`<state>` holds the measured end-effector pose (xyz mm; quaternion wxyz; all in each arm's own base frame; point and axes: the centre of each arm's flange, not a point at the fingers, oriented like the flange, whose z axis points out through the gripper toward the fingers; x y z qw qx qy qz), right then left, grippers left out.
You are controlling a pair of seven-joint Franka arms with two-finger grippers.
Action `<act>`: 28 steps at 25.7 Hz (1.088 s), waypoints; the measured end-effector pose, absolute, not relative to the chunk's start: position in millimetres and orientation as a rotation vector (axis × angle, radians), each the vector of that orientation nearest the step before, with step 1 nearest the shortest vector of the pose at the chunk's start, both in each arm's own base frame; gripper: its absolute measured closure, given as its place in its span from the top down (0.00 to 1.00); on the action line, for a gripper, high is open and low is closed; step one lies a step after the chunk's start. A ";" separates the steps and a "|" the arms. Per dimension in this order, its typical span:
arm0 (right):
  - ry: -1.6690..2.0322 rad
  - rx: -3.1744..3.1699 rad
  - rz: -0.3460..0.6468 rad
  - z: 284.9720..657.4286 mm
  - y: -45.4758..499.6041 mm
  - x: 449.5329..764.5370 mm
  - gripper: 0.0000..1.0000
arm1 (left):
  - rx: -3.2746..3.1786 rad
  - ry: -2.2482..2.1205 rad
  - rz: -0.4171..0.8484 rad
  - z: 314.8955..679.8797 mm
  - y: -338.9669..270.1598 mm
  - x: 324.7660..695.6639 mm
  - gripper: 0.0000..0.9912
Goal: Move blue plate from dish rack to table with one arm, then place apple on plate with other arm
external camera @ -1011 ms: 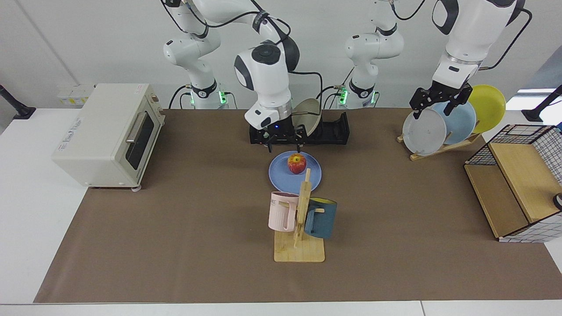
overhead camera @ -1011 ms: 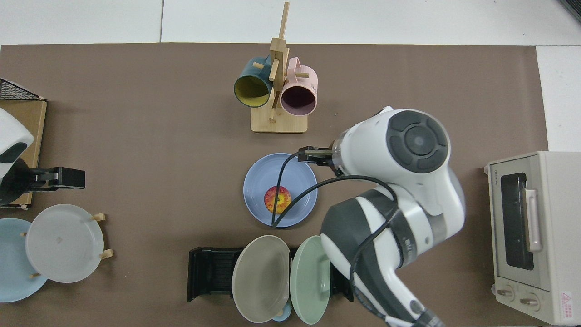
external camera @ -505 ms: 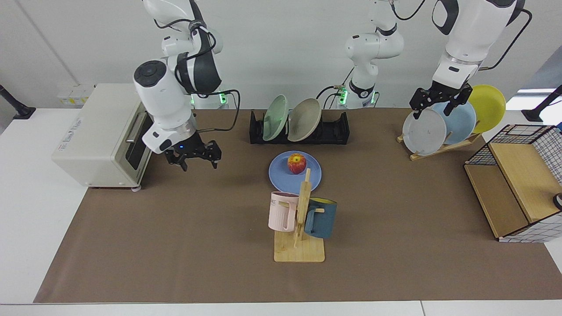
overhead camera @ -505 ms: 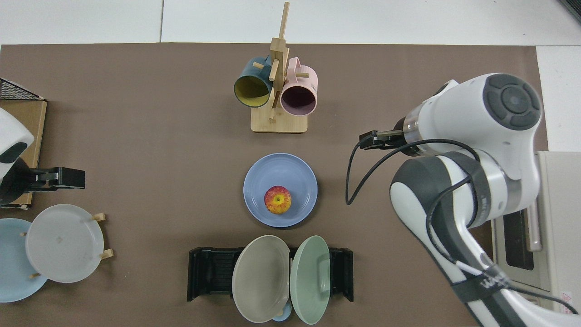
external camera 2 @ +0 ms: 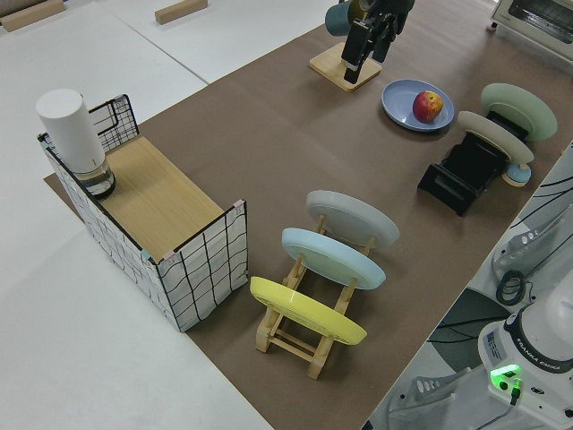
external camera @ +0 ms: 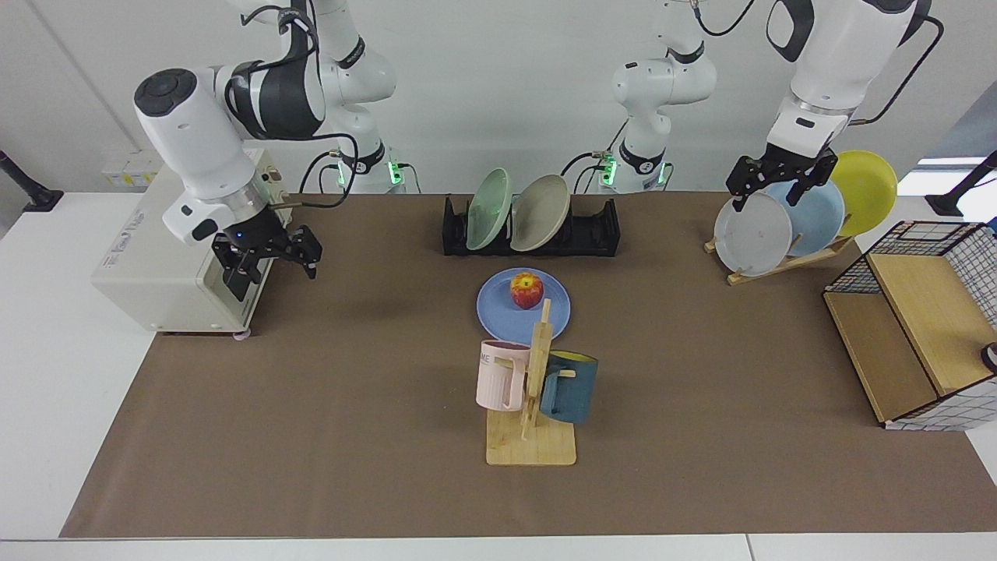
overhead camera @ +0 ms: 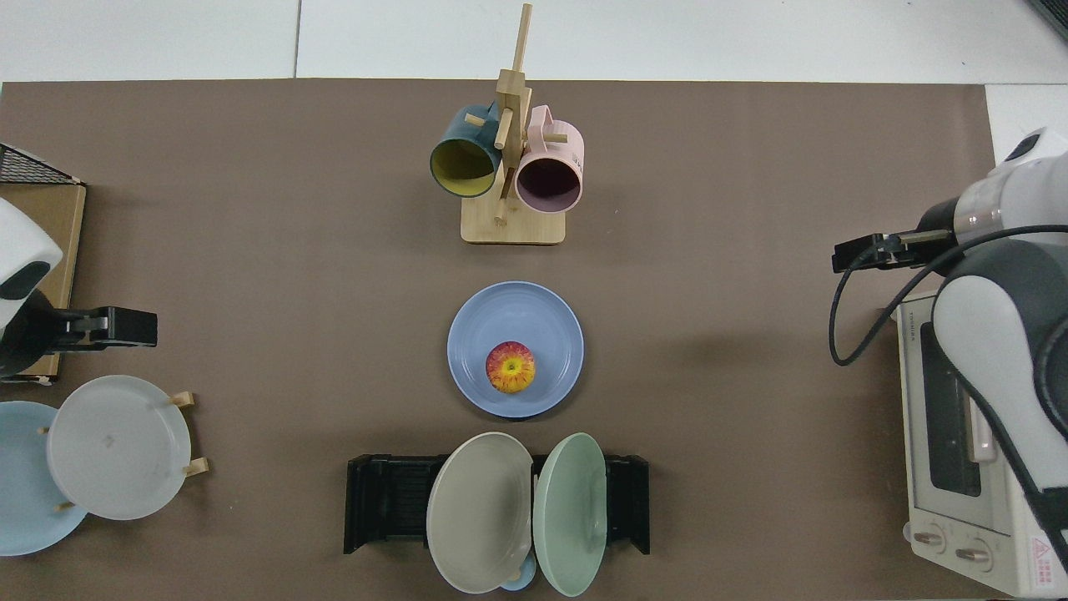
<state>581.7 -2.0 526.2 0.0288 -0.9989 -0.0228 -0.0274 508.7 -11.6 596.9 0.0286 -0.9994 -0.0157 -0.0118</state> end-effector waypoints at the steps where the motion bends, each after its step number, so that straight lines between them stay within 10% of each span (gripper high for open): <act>1: -0.071 -3.080 -0.095 535.1 -1.5 577.6 1.00 | -3.085 -0.043 -0.036 596.9 -11.6 508.7 1.00; 28: 0.209 -3.139 -0.120 581.0 14.2 547.8 1.00 | -3.090 -0.015 -0.032 596.0 -9.1 509.2 1.00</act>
